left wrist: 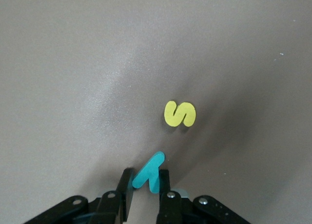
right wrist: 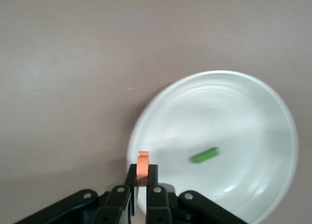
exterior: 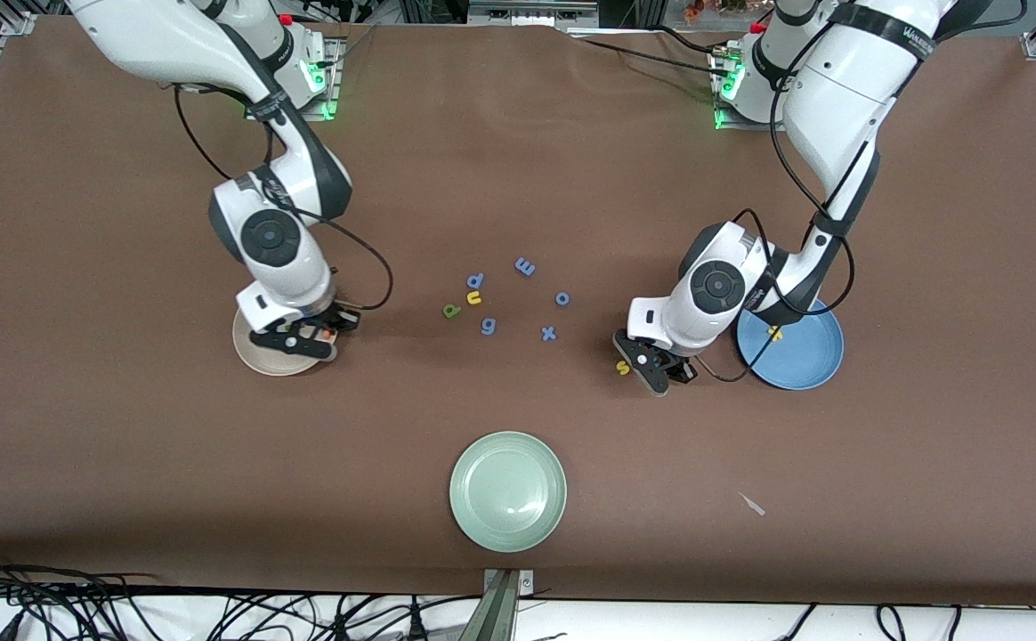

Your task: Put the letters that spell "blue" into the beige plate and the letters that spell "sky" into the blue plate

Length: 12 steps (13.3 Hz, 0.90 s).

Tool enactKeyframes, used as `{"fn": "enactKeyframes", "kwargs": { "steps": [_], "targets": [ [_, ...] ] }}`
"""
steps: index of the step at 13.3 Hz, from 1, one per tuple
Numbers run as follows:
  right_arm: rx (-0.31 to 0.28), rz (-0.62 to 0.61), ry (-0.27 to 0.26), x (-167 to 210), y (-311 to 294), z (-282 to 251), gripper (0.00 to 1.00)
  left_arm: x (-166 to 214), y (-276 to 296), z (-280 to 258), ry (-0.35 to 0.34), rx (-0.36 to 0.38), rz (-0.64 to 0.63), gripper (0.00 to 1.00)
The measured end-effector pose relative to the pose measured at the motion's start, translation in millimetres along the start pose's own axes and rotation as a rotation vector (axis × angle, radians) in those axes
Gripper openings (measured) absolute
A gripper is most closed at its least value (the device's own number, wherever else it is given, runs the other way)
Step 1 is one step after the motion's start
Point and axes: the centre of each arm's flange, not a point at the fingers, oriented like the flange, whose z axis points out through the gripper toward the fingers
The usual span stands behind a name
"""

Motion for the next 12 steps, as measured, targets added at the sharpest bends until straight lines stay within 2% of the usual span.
{"fn": "enactKeyframes", "kwargs": {
  "steps": [3, 5, 7, 8, 10, 12],
  "targets": [
    [-0.008, -0.027, -0.023, -18, 16, 22, 0.16, -6, -15, -16, -0.027, 0.006, -0.022, 0.26],
    [0.009, -0.032, -0.02, -29, 18, 36, 0.32, -14, -32, -47, -0.077, 0.012, -0.047, 0.26],
    [0.028, 0.014, -0.019, -30, 15, 35, 0.54, -32, -51, -75, -0.145, 0.006, -0.085, 0.26],
    [0.057, 0.062, -0.018, -32, 3, 28, 0.65, -47, -62, -82, -0.188, -0.003, -0.109, 0.26],
    [0.119, 0.169, -0.017, -39, -36, 6, 0.67, -81, -91, -81, -0.262, 0.002, -0.14, 0.26],
    [0.161, 0.276, -0.026, -47, -74, -8, 0.67, -114, -113, -72, -0.303, -0.018, -0.158, 0.26]
  ]
}}
